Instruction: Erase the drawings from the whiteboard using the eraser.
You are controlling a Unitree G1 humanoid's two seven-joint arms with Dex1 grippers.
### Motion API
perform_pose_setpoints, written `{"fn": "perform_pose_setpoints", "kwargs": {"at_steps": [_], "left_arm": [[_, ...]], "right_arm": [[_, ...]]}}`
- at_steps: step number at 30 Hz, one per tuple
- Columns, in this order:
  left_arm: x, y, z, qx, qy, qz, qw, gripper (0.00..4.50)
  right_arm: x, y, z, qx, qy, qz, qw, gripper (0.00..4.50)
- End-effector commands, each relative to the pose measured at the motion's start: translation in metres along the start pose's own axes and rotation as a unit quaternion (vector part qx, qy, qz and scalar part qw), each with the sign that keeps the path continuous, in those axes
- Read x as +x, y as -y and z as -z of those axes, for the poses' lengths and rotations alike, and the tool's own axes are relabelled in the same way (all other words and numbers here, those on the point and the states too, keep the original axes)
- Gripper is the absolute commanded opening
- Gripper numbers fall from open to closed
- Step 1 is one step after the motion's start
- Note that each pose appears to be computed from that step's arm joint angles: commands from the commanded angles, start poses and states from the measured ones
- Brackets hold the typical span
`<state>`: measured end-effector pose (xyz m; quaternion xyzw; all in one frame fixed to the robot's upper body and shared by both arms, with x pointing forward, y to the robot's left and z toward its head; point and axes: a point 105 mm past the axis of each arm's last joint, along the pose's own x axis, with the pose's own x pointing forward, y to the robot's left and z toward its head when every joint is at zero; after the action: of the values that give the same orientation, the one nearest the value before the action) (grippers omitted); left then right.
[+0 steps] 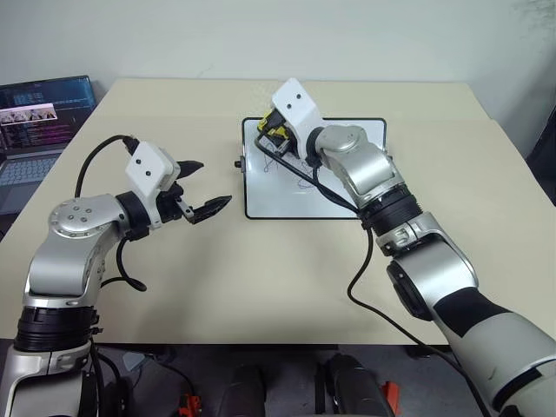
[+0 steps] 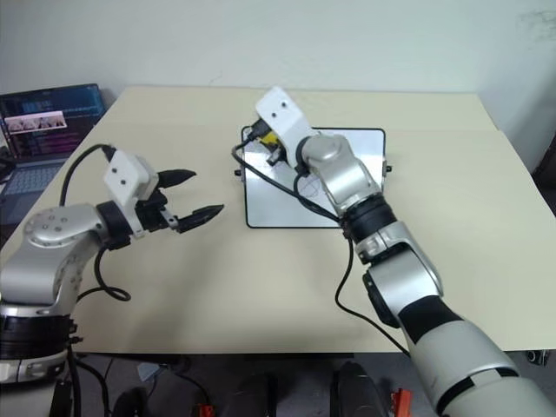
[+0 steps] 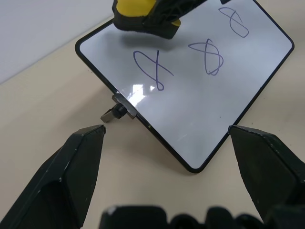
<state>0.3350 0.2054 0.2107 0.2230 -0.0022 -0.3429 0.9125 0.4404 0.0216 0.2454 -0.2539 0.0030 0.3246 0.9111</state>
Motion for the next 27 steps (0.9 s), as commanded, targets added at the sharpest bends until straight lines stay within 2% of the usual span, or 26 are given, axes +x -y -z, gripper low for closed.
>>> {"fn": "perform_pose_setpoints", "kwargs": {"at_steps": [1, 9, 21, 27], "left_arm": [[-0.004, 0.003, -0.01, 0.021, 0.013, 0.0, 1.0, 4.5], [-0.003, 0.003, -0.01, 0.022, 0.012, 0.001, 1.0, 4.5], [-0.004, 0.005, -0.01, 0.017, 0.011, 0.0, 1.0, 4.5], [-0.005, 0.007, -0.01, 0.015, 0.011, 0.001, 1.0, 4.5]], "right_arm": [[0.001, 0.0, -0.019, -0.036, 0.028, 0.006, 0.999, 0.98], [0.007, 0.003, -0.009, -0.061, 0.003, 0.019, 0.998, 0.98], [0.014, 0.007, -0.007, -0.102, -0.026, 0.041, 0.994, 0.98], [0.02, -0.008, 0.013, -0.13, -0.066, 0.021, 0.989, 0.98]]}}
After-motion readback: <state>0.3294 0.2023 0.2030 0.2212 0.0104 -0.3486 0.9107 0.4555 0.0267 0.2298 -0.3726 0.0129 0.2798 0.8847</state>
